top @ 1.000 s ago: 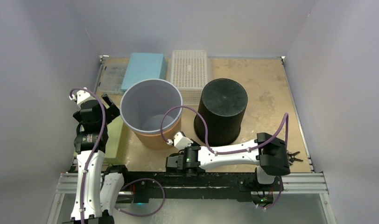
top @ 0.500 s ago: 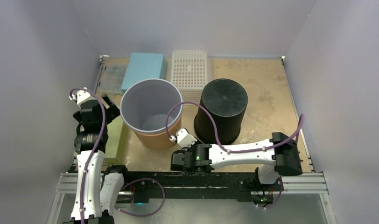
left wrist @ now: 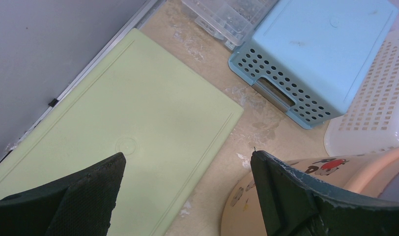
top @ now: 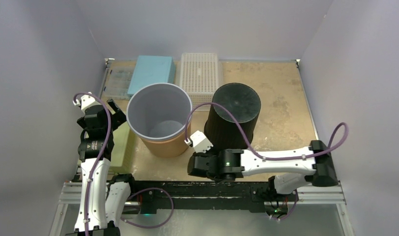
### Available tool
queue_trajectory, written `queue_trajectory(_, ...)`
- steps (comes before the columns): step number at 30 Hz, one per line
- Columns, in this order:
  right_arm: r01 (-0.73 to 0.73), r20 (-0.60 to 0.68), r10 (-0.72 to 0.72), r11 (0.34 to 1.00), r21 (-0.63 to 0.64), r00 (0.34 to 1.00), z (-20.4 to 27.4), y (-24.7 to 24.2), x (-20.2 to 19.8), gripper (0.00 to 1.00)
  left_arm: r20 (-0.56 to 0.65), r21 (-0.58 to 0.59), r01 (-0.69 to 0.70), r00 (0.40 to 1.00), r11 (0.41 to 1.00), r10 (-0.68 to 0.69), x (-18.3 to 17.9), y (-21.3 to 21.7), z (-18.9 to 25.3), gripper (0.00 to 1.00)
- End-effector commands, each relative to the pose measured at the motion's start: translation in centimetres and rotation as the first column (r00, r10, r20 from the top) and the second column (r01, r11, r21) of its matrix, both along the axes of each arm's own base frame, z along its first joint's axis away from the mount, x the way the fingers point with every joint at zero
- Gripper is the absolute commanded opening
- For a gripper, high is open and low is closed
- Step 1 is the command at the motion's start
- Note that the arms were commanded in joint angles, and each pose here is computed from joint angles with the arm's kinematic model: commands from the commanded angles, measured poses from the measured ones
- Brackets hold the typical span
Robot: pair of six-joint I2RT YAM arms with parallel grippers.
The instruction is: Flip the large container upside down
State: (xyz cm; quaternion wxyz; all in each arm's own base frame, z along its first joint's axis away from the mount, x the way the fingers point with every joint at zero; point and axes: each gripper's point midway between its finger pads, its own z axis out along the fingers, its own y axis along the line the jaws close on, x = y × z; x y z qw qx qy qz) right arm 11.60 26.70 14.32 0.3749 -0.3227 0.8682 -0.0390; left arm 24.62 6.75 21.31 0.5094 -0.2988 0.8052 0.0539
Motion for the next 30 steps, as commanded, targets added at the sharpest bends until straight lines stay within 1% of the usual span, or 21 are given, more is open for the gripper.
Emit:
queue_trajectory(1, -0.078, -0.020, 0.085, 0.965, 0.250, 0.996, 3.9, 2.4, -0.9, 0.50, 0.027, -0.002, 0.000, 1.000, 1.000, 0.000, 0.5, 0.1, 0.5, 0.98)
queue_trajectory(2, -0.095, -0.027, 0.107, 0.954, 0.285, 0.994, 4.6, 2.7, -1.2, 0.56, 0.025, -0.002, 0.000, 1.000, 1.000, 0.000, 0.5, 0.1, 0.4, 0.98)
queue_trajectory(3, -0.122, -0.030, 0.138, 0.940, 0.320, 0.990, 5.3, 3.0, -1.6, 0.67, 0.024, -0.002, 0.000, 1.000, 1.000, 0.000, 0.5, 0.1, 0.4, 0.99)
queue_trajectory(4, -0.137, -0.029, 0.158, 0.924, 0.356, 0.987, 6.2, 3.2, -1.8, 0.91, 0.023, -0.003, 0.000, 1.000, 1.000, 0.001, 0.5, 0.1, 0.3, 0.98)
queue_trajectory(5, -0.148, -0.029, 0.173, 0.907, 0.393, 0.984, 7.1, 3.5, -2.0, 0.98, 0.023, -0.002, 0.000, 1.000, 1.000, 0.000, 0.5, 0.1, 0.4, 0.98)
queue_trajectory(7, -0.182, -0.026, 0.219, 0.865, 0.468, 0.975, 9.1, 4.1, -2.7, 0.99, 0.023, 0.000, -0.004, 1.000, 1.000, 0.004, 0.5, 0.1, 0.4, 0.98)
queue_trajectory(10, -0.249, -0.004, 0.307, 0.781, 0.573, 0.952, 12.4, 5.2, -3.8, 0.99, 0.023, 0.002, -0.008, 1.000, 1.000, 0.008, 0.4, 0.2, 0.4, 0.98)
queue_trajectory(13, -0.261, -0.017, 0.354, 0.720, 0.643, 0.935, 15.2, 6.0, -4.9, 0.99, 0.022, 0.002, -0.011, 1.000, 1.000, 0.011, 0.4, 0.3, 0.4, 0.98)
queue_trajectory(15, -0.210, -0.051, 0.340, 0.685, 0.698, 0.939, 17.0, 6.2, -5.4, 0.99, 0.022, 0.003, -0.012, 1.000, 1.000, 0.012, 0.4, 0.3, 0.4, 0.98)
queue_trajectory(16, -0.202, -0.071, 0.364, 0.656, 0.727, 0.929, 17.9, 6.4, -6.1, 0.99, 0.021, 0.002, -0.011, 1.000, 1.000, 0.011, 0.4, 0.3, 0.3, 0.99)
queue_trajectory(17, -0.232, -0.052, 0.405, 0.618, 0.751, 0.913, 19.0, 6.6, -6.7, 0.99, 0.020, 0.002, -0.011, 1.000, 1.000, 0.011, 0.4, 0.3, 0.3, 0.98)
queue_trajectory(18, -0.285, 0.011, 0.430, 0.579, 0.764, 0.903, 20.4, 6.7, -6.6, 0.99, 0.022, 0.002, -0.009, 1.000, 1.000, 0.009, 0.4, 0.2, 0.4, 0.98)
queue_trajectory(19, -0.291, 0.032, 0.434, 0.546, 0.785, 0.901, 21.1, 6.5, -6.7, 0.99, 0.024, 0.002, -0.008, 1.000, 1.000, 0.008, 0.4, 0.2, 0.4, 0.98)
queue_trajectory(21, -0.362, 0.131, 0.495, 0.405, 0.839, 0.859, 23.7, 5.9, -7.9, 0.99, 0.025, 0.002, -0.008, 1.000, 1.000, 0.008, 0.4, 0.2, 0.4, 0.98)
queue_trajectory(22, -0.379, 0.172, 0.488, 0.364, 0.851, 0.856, 24.4, 5.2, -7.8, 0.99, 0.026, 0.002, -0.007, 1.000, 1.000, 0.007, 0.4, 0.2, 0.5, 0.98)
queue_trajectory(24, -0.389, 0.235, 0.439, 0.304, 0.869, 0.867, 25.4, 3.8, -7.2, 0.99, 0.026, 0.001, -0.007, 1.000, 1.000, 0.007, 0.4, 0.2, 0.4, 0.99)
queue_trajectory(25, -0.397, 0.259, 0.415, 0.290, 0.871, 0.872, 25.7, 3.2, -6.8, 0.99, 0.026, 0.001, -0.007, 1.000, 1.000, 0.007, 0.4, 0.2, 0.5, 0.98)
queue_trajectory(27, -0.364, 0.258, 0.337, 0.304, 0.880, 0.905, 25.6, 2.0, -5.5, 0.99, 0.028, 0.001, -0.006, 1.000, 1.000, 0.006, 0.4, 0.2, 0.5, 0.98)
queue_trajectory(28, -0.348, 0.256, 0.297, 0.322, 0.880, 0.920, 25.6, 1.6, -4.8, 0.99, 0.028, 0.001, -0.006, 1.000, 1.000, 0.006, 0.4, 0.2, 0.5, 0.99)
queue_trajectory(30, -0.291, 0.227, 0.201, 0.397, 0.870, 0.953, 25.2, 0.9, -3.0, 0.99, 0.027, 0.001, -0.002, 1.000, 1.000, 0.002, 0.4, 0.1, 0.5, 0.98)
